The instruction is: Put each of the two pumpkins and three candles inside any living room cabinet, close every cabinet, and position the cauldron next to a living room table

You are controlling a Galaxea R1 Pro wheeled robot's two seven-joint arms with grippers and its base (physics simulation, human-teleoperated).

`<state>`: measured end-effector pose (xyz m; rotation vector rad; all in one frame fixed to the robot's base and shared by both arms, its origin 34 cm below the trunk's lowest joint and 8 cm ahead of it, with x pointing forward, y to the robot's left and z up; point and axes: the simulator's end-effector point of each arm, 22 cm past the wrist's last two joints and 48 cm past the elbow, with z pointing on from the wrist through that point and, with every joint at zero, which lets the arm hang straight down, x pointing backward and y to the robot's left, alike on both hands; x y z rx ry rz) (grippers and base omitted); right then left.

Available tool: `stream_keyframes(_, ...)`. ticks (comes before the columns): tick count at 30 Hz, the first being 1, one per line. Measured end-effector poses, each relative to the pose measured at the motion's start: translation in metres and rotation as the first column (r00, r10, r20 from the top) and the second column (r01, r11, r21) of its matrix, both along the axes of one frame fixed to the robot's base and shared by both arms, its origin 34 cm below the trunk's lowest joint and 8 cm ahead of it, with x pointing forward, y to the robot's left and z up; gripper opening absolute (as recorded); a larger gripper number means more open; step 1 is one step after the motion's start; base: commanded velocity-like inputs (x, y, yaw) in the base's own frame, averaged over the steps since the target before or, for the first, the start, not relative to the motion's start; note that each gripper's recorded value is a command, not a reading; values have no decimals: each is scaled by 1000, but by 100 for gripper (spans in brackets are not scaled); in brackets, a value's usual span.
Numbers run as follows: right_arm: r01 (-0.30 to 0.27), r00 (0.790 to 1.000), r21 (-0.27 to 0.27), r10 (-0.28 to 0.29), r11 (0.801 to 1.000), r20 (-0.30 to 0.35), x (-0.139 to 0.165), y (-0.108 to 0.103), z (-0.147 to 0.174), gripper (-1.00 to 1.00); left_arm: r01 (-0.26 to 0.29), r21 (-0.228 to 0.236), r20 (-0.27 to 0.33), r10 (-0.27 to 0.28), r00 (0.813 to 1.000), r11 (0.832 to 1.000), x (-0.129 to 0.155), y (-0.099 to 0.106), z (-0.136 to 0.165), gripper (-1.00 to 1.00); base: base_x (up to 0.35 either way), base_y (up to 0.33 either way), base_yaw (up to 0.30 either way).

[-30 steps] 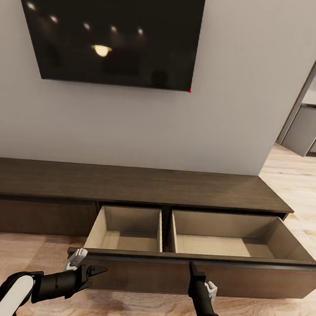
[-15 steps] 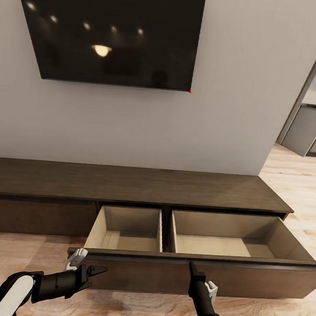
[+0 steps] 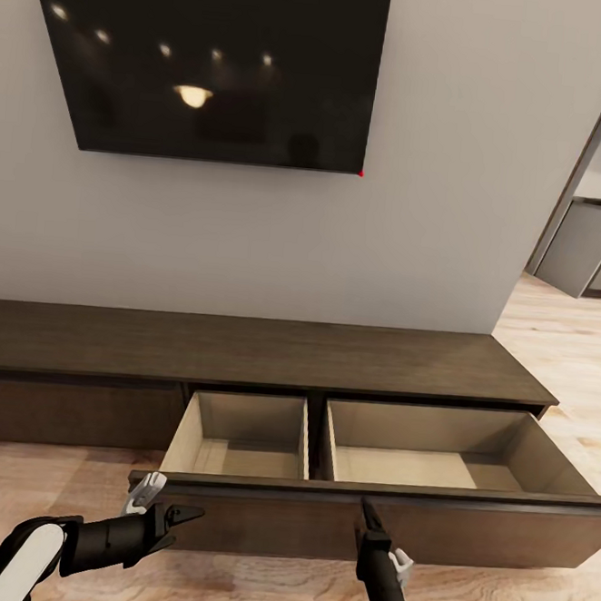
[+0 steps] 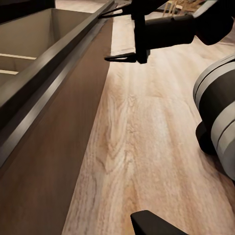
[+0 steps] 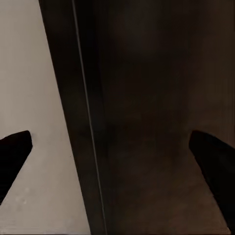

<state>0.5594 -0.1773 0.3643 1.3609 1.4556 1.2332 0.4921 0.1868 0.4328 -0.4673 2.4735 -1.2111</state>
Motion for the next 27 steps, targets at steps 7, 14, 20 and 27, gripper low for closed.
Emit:
stream_keyframes(7,2,1000,-3,-2,1000,0,0,-3,0,100,-1,0,1,1,1000,1000,0,0,0,100,0,0,0)
stream_keyframes(14,0,1000,-6,0,1000,-2,0,-3,-1,100,-1,0,1,1,1000,1000,0,0,0,100,-19,0,0)
stream_keyframes(20,-5,1000,-11,4,1000,-31,-2,-2,-7,100,-1,1,1,1,1000,1000,0,0,0,100,-185,0,0)
stream_keyframes(27,-5,999,-12,4,1000,-50,-3,-2,-11,100,-1,1,1,1,1000,1000,0,0,0,100,-56,0,0)
